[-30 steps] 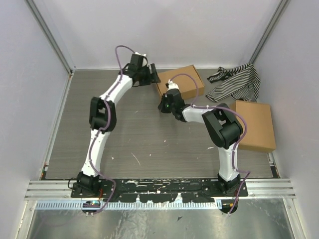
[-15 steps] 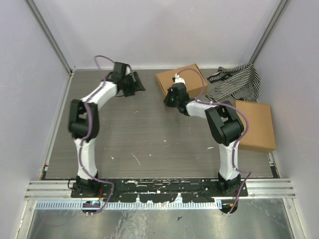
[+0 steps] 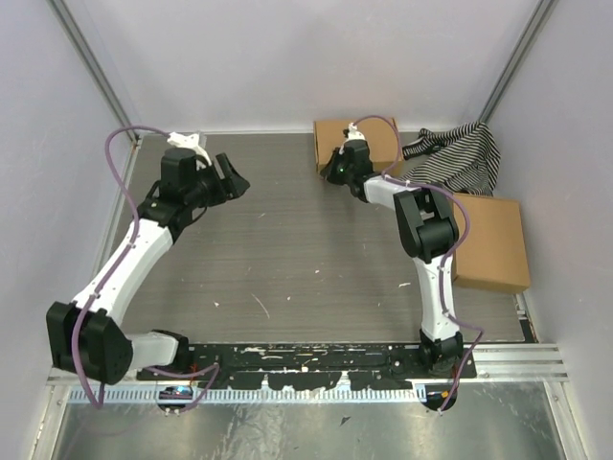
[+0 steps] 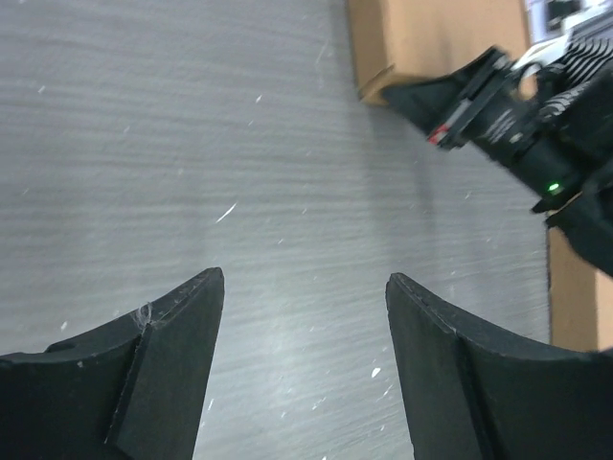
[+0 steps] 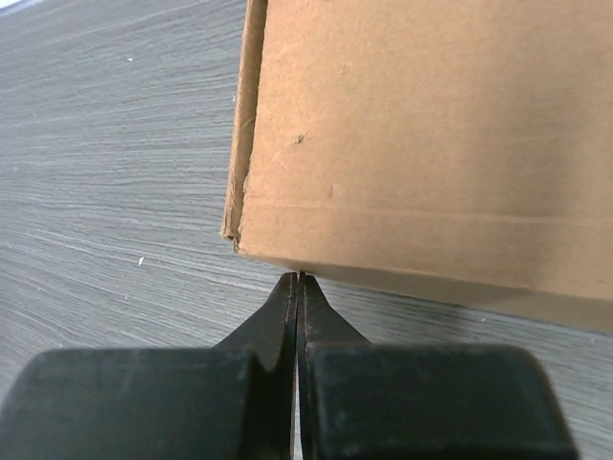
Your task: Fold the paper box
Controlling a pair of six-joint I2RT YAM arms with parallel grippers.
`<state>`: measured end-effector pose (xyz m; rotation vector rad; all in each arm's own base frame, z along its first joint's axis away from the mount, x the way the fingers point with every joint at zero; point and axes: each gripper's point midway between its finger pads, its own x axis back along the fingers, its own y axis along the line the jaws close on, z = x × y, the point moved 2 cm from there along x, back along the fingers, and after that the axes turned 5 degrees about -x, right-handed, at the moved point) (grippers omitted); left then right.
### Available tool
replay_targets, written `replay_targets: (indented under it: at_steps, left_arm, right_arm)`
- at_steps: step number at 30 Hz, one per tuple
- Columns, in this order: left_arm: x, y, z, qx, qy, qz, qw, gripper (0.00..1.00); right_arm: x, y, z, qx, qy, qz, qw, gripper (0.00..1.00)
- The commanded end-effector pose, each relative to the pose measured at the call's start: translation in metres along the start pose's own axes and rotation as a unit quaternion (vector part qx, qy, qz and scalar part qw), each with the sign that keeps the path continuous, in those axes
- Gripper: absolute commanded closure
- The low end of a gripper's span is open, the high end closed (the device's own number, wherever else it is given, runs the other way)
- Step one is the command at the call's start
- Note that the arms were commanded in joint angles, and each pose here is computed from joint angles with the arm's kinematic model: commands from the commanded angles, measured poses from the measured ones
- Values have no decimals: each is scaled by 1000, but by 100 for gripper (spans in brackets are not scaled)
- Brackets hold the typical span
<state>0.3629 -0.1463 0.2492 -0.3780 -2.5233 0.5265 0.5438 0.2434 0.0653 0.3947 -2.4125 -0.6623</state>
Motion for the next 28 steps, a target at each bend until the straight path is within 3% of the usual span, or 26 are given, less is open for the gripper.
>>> replay_targets:
  at_steps: [1, 5, 7, 8, 10, 11, 15, 20, 28]
  left_arm:
    - [35, 10, 2, -34, -18, -26, 999, 24]
    - [54, 9, 4, -47, -20, -23, 998, 22]
    - [60, 10, 9, -53, -18, -21, 998, 21]
    - [63, 11, 13, -54, -15, -20, 998, 19]
    - [67, 15, 24, -52, -6, -23, 998, 1]
    - [68, 20, 32, -50, 1, -27, 998, 2]
    - [78, 27, 49, -47, 10, -34, 998, 2]
    - [92, 31, 56, -52, 1, -39, 998, 2]
    - [102, 33, 61, -56, 33, -52, 997, 2]
  right_arm:
    - [35, 43, -47, 16, -57, -79, 995, 97]
    - [72, 56, -51, 34, -61, -97, 993, 93]
    - [98, 60, -52, 39, -65, -99, 992, 86]
    - [111, 64, -51, 45, -67, -104, 991, 73]
    - [134, 66, -43, 59, -56, -98, 992, 20]
    - [144, 68, -41, 68, -54, -94, 992, 2]
    - [182, 75, -18, 93, -20, -119, 988, 0]
    - [219, 76, -7, 92, -27, -131, 987, 0]
    - [237, 67, 3, 99, -33, -124, 987, 0]
